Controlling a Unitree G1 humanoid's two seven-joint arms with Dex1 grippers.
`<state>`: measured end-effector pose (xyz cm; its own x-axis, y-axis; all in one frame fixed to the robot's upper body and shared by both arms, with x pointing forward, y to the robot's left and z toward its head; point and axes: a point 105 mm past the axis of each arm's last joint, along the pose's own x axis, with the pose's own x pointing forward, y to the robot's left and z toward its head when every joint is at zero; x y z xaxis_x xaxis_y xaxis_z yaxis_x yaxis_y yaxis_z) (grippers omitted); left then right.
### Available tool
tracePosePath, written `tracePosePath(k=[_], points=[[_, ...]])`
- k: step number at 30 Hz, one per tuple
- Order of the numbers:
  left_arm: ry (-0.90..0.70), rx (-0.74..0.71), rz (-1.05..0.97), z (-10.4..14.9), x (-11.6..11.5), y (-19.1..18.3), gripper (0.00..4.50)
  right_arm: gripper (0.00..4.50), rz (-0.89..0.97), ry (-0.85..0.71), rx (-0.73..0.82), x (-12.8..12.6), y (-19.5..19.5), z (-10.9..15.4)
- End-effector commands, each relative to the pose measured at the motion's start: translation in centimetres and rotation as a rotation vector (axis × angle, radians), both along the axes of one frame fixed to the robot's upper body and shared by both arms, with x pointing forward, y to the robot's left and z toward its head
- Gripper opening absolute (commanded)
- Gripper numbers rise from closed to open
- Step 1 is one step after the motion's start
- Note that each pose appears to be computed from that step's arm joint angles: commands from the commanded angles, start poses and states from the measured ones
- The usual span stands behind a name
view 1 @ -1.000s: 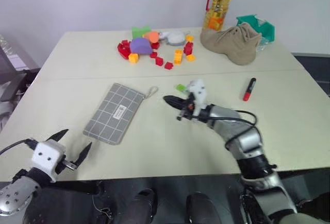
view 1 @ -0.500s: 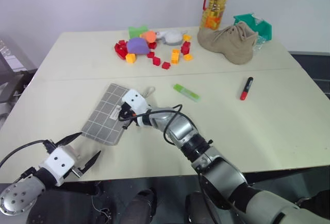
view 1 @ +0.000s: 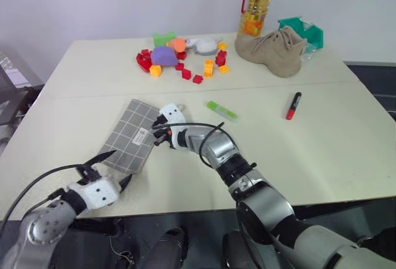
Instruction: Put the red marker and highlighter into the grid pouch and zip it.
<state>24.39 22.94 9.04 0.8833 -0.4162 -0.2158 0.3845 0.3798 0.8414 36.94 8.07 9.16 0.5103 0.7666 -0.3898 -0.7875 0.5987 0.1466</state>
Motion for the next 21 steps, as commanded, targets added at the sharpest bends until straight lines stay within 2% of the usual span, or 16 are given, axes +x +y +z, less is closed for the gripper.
tracePosePath(k=[1, 6, 12, 16, 21], points=[[-0.058, 0.059, 0.002, 0.0, 1.2, 0.0, 4.50, 0.04, 0.038, 0.020, 0.047, -1.5, 2.2, 0.3], [-0.112, 0.079, 0.003, -0.1, 2.7, -0.4, 4.50, 0.04, 0.036, 0.024, 0.068, -1.5, 2.3, 0.6], [-0.147, 0.063, 0.003, 0.1, 3.4, -0.7, 4.50, 0.04, 0.032, 0.022, 0.072, -1.4, 2.2, 0.7], [-0.131, 0.027, 0.006, 0.2, 2.9, -0.6, 4.50, 0.04, 0.033, -0.034, 0.105, -1.1, 2.3, 1.8], [-0.090, -0.015, 0.033, 0.2, 1.4, 0.4, 4.50, 0.04, 0.083, -0.205, 0.154, -0.9, 2.7, 4.8]])
